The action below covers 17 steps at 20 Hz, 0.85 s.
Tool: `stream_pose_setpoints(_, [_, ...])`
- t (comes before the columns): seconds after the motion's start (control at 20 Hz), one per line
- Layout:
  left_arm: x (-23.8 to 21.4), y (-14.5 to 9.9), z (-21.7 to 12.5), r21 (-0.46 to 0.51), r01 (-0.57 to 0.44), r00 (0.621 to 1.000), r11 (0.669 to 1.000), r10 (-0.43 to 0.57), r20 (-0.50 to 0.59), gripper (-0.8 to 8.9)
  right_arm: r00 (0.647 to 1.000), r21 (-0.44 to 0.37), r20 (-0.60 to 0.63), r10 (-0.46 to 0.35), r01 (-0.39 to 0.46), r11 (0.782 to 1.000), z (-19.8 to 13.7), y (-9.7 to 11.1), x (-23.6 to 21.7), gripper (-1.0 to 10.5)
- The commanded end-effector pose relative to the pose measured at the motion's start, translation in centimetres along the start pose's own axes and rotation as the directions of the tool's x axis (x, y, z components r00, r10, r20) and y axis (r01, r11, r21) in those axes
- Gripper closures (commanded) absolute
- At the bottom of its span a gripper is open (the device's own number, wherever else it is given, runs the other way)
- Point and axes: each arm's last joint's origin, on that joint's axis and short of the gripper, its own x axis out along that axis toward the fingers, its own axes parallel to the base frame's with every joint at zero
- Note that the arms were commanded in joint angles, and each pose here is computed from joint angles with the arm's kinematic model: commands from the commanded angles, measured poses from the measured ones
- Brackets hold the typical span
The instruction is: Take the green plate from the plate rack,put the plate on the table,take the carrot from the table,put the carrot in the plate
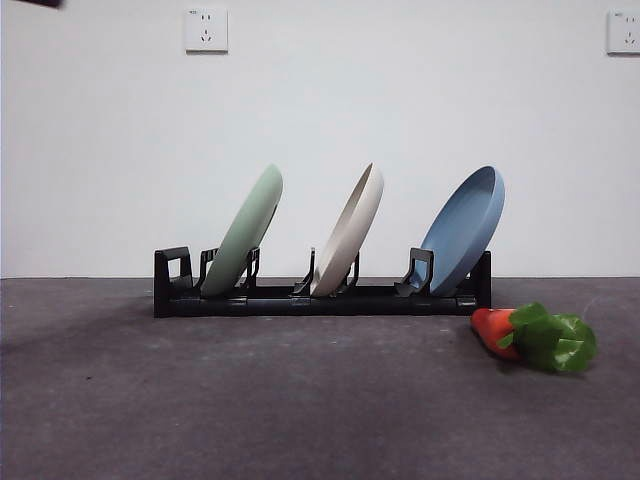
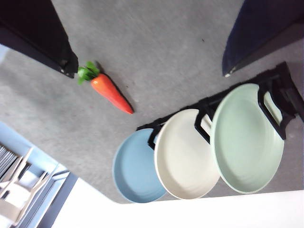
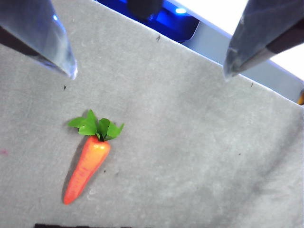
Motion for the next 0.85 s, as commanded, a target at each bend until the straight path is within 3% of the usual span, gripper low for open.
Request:
stream_pose_setpoints(0.05, [2.6,0.5,1.5,0.035,-0.01,1.0,0.999,0.011,-0.012,2.08,1.0,0.011,-0.003,0.002,-0.002,1.0,0.2,-0.1,0.2,2.9])
stream_pose_setpoints(0.45, [14.4,3.4,5.1,0.078,-0.064,0.997,0.995,0.068,-0.041,2.08,0.999,0.025,-0.034,0.004,-0.004,1.0,0.5,-0.5,0.8,2.9])
stream_pose_setpoints(0.85, [23.4,6.7,3.4,0.078,-0.128,0.987,0.989,0.135,-0.092,2.16,0.999,0.03,-0.041,0.005,-0.004,1.0,0.6,-0.6,1.0,2.9])
